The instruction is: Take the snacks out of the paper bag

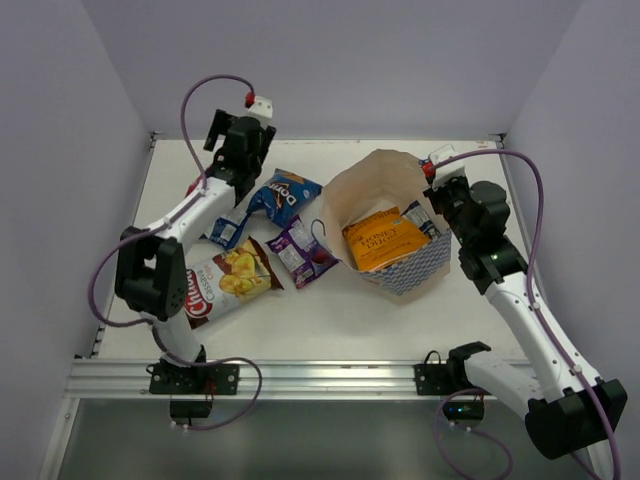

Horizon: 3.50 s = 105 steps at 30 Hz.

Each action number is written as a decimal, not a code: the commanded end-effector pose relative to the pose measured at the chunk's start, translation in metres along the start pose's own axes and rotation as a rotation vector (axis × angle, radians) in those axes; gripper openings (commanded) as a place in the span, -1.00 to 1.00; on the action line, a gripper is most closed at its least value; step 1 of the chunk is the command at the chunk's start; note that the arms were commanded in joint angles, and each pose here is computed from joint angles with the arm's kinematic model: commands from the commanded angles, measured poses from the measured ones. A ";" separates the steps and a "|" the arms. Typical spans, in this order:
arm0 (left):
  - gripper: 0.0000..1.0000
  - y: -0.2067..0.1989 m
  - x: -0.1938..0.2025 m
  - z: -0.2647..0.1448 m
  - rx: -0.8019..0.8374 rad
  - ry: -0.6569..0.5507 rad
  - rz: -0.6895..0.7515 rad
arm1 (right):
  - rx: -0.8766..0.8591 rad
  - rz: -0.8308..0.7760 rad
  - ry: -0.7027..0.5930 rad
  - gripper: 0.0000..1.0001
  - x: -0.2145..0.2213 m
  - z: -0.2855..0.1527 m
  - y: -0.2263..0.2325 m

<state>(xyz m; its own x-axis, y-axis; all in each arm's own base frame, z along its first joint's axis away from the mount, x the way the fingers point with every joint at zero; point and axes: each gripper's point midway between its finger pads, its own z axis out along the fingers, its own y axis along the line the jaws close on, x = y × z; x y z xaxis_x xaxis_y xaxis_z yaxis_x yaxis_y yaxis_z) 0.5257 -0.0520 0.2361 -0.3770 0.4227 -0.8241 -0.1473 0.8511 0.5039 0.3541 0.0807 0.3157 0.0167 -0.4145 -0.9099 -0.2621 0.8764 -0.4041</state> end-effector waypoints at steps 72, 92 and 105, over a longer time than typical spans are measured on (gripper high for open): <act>-0.38 -0.332 0.023 -0.272 0.609 -0.098 -0.220 | -0.348 -0.107 -0.167 -1.00 -0.046 -0.040 0.049; -1.00 -0.199 -0.097 -0.337 0.814 -0.395 -0.389 | -0.191 -0.089 -0.086 -1.00 -0.024 -0.023 0.026; -1.00 -0.024 -0.184 -0.383 0.746 -0.625 -0.559 | -0.046 -0.049 0.017 -1.00 -0.001 -0.006 0.003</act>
<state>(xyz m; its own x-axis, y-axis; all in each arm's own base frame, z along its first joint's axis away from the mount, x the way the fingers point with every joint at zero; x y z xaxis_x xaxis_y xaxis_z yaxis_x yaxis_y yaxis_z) 0.2564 -0.3173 0.3819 -0.0182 -0.0190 -0.9997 0.5581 0.8294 -0.0259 0.3385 0.0930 0.3095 0.0262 -0.4835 -0.8749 -0.3806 0.8045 -0.4560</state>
